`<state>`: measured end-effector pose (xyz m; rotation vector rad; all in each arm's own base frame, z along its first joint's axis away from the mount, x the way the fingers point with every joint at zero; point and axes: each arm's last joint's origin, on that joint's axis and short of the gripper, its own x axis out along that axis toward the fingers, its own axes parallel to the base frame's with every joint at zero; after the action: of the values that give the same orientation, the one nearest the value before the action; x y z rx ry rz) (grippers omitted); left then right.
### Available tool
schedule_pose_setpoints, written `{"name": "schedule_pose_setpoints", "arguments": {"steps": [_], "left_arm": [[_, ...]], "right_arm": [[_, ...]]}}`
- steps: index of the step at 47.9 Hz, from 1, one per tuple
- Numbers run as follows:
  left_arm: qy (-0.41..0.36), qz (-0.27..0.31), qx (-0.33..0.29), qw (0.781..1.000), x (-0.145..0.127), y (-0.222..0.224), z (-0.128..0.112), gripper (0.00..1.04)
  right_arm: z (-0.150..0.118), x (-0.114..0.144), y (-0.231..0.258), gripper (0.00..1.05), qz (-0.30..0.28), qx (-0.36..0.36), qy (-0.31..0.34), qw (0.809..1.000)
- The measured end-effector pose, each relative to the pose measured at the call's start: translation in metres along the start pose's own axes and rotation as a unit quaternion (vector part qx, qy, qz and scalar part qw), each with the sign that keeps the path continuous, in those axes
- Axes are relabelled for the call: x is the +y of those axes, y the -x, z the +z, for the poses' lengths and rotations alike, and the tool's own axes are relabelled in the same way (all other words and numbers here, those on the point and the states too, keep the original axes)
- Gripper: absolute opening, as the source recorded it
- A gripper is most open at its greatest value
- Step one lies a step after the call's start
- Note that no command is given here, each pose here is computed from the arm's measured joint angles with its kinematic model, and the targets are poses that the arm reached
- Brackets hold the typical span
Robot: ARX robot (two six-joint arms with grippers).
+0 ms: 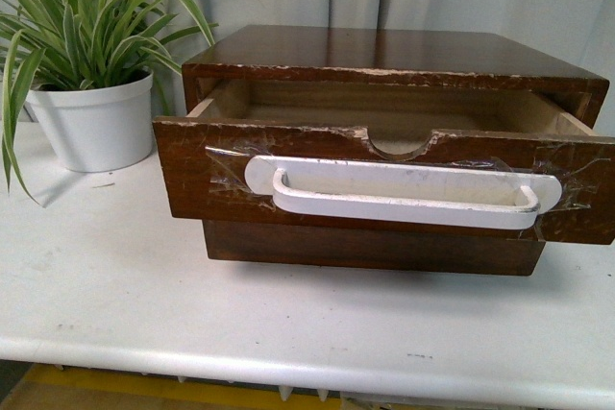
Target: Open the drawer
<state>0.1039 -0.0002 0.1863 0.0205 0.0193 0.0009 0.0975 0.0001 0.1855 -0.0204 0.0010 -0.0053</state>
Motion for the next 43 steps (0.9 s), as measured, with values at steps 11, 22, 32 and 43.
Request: {"name": "schedule_pose_setpoints", "arguments": {"steps": [11, 22, 32, 43], "left_arm": [[0.003, -0.002, -0.01, 1.0, 0.0, 0.006, -0.006, 0.33], [0.007, -0.001, -0.009, 1.0, 0.0, 0.006, -0.011, 0.04], [0.009, -0.001, -0.011, 1.0, 0.0, 0.006, -0.02, 0.04], [0.009, -0.001, -0.011, 1.0, 0.0, 0.006, -0.02, 0.04]], "right_arm": [[-0.007, 0.0, 0.0, 0.28, 0.003, 0.002, -0.002, 1.0], [-0.011, 0.0, 0.0, 0.01, 0.003, -0.001, -0.004, 1.0], [-0.02, 0.001, 0.0, 0.01, 0.003, 0.0, -0.005, 1.0], [-0.02, 0.0, 0.0, 0.01, 0.003, 0.0, -0.005, 1.0]]}}
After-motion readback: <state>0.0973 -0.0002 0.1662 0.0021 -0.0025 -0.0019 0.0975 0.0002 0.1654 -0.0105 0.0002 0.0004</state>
